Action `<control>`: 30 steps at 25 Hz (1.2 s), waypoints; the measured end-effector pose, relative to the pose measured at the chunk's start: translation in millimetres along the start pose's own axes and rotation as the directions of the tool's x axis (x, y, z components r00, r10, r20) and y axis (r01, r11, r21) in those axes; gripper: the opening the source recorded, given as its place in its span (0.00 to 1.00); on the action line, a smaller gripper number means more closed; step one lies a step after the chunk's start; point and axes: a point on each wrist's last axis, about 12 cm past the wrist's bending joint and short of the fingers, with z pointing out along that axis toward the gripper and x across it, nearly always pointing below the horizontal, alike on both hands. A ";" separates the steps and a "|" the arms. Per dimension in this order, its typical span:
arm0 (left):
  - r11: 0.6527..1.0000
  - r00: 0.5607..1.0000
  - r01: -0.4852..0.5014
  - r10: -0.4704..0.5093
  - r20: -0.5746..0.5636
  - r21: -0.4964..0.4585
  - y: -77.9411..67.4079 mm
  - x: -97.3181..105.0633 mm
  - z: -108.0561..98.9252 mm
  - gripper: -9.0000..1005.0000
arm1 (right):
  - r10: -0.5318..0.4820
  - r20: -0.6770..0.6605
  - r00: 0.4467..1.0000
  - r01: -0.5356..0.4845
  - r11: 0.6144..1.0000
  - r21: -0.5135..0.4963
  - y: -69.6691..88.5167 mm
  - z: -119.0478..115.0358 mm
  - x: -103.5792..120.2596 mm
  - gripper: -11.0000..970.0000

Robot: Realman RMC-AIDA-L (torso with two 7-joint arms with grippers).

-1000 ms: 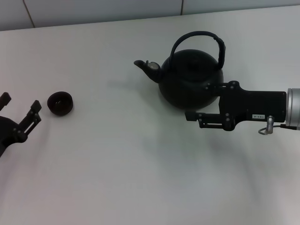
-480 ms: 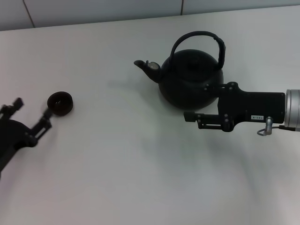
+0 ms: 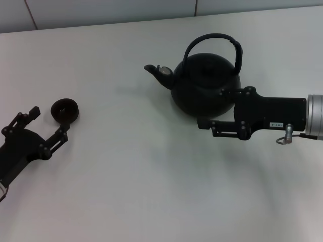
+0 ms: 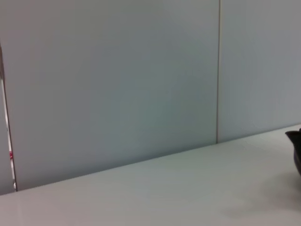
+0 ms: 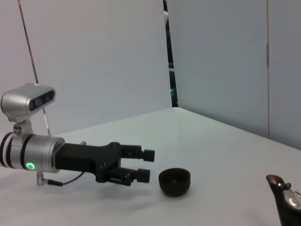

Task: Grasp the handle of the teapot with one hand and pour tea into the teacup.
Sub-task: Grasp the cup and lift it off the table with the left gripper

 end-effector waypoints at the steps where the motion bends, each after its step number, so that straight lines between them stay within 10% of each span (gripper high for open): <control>1: 1.000 1.000 -0.001 0.001 -0.007 -0.002 0.4 0.3 1.2 0.80 | 0.000 0.003 1.000 0.000 1.000 0.001 -0.2 0.0 -0.4 0.69; 30: 0.999 0.994 -0.044 0.042 -0.105 -0.021 9.1 -0.8 26.1 0.80 | -0.030 0.017 0.999 0.030 1.000 -0.003 -7.4 7.7 -12.1 0.69</control>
